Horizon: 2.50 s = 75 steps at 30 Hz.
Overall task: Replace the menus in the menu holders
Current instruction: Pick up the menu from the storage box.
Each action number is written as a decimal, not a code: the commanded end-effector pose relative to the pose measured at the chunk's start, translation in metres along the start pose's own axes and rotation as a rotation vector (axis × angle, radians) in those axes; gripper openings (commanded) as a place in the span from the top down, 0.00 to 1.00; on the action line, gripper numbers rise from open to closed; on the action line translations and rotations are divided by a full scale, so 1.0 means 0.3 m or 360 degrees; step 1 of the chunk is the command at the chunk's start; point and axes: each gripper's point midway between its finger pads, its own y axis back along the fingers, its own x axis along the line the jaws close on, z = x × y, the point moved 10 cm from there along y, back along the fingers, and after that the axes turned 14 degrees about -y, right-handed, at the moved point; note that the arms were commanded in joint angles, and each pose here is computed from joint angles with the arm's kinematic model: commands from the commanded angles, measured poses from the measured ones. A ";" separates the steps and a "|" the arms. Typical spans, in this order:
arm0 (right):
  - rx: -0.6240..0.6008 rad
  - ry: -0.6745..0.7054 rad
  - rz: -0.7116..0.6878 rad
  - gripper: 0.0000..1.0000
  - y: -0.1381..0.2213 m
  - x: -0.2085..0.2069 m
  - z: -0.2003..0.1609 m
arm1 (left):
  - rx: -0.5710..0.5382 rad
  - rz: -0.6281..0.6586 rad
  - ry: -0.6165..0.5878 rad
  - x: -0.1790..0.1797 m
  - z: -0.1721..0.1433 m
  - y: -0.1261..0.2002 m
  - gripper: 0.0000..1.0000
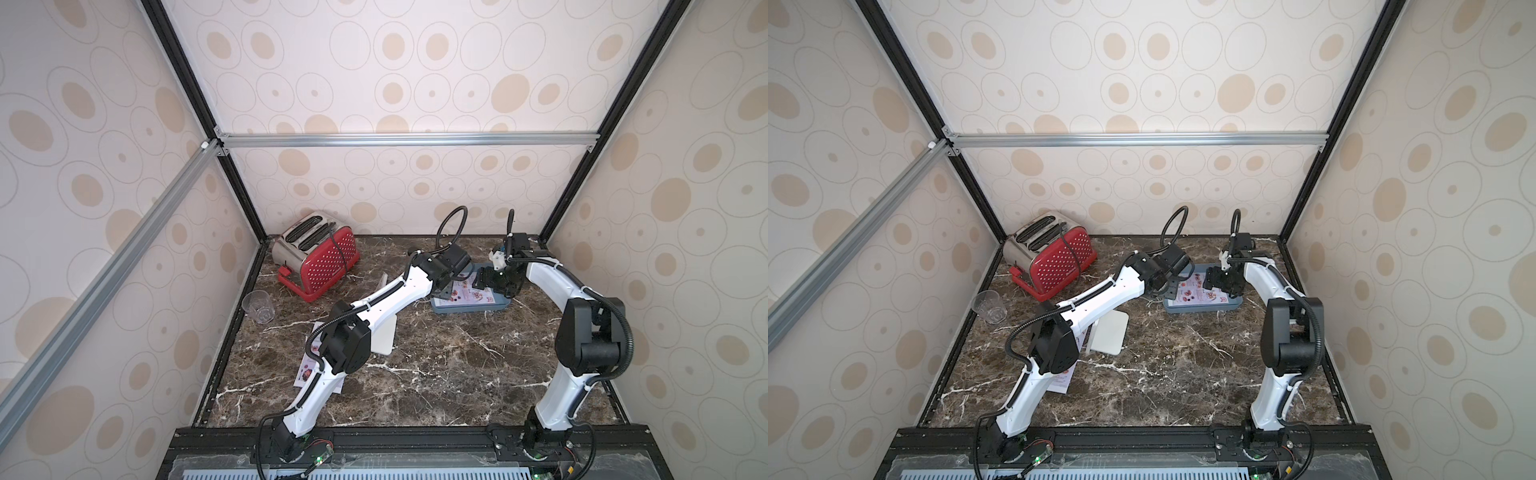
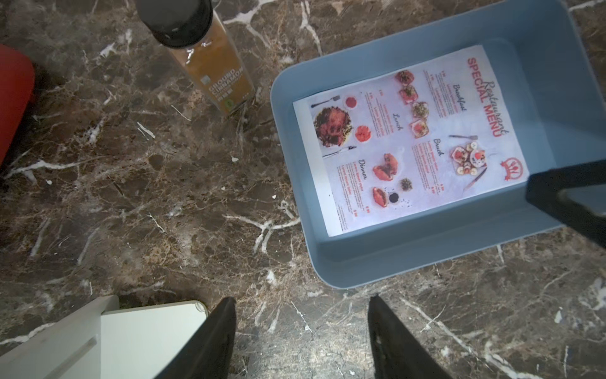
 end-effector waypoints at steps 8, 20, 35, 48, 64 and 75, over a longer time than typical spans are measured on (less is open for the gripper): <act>-0.0003 0.0089 -0.0186 0.18 -0.118 -0.029 0.086 | 0.0047 0.0070 0.0083 -0.012 0.000 -0.169 0.42; 0.0113 0.0050 -0.0238 0.18 -0.219 -0.086 0.147 | 0.0126 0.0032 0.0103 -0.013 -0.026 -0.258 0.53; 0.0419 -0.0066 0.0227 0.18 -0.301 -0.079 0.100 | 0.0172 -0.0024 0.0092 -0.033 -0.047 -0.303 0.68; 0.0488 -0.0156 0.0798 0.17 -0.230 -0.068 0.057 | 0.0150 -0.0040 0.0083 -0.035 -0.038 -0.299 0.72; 0.0434 -0.0324 0.0976 0.17 -0.247 -0.082 0.076 | -0.0174 0.0137 -0.0117 0.025 0.014 -0.096 0.47; 0.0459 -0.0373 0.0995 0.18 -0.271 -0.089 0.068 | -0.0469 -0.0021 -0.0833 -0.133 -0.020 -0.067 0.37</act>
